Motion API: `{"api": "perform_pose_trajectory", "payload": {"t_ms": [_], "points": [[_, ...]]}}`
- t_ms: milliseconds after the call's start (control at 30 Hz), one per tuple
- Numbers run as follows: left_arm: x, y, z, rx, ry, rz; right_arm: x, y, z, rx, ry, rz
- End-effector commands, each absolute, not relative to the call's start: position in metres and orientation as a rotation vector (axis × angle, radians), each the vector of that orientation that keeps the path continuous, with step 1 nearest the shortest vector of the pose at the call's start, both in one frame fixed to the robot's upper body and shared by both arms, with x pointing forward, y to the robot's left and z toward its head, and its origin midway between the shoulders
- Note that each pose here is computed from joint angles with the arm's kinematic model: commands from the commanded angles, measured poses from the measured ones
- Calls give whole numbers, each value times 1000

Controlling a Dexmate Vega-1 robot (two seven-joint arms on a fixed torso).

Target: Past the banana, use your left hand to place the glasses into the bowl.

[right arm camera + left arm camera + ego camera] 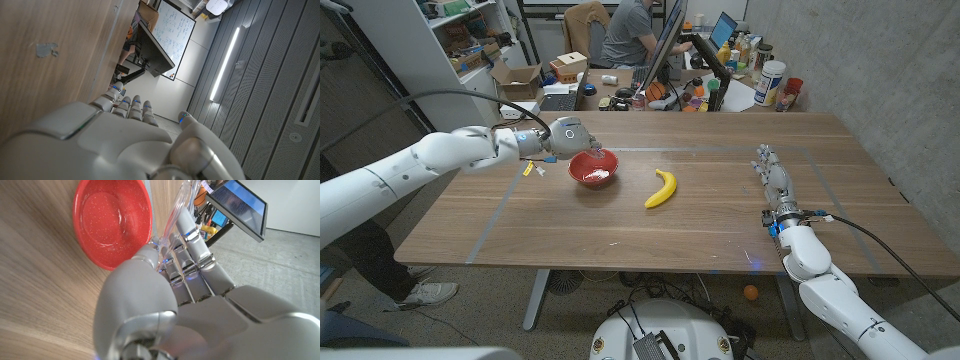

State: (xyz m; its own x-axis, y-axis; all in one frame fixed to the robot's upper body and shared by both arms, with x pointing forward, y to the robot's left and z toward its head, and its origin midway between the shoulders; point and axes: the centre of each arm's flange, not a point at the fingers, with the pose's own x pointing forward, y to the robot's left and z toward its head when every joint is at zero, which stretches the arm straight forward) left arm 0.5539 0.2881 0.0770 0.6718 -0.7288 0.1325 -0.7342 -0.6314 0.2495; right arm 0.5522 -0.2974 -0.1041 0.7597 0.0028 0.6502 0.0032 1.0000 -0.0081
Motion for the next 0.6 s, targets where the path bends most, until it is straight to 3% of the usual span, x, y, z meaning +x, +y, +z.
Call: {"api": "perform_pose_trajectory", "payload": {"t_ms": [33,600], "points": [[567,303,78,2657,-1121,55,554,-296,-103,-14,-703,1],[593,304,64,2725,-1165,16,558,-296,-101,-23,-692,-3]]}}
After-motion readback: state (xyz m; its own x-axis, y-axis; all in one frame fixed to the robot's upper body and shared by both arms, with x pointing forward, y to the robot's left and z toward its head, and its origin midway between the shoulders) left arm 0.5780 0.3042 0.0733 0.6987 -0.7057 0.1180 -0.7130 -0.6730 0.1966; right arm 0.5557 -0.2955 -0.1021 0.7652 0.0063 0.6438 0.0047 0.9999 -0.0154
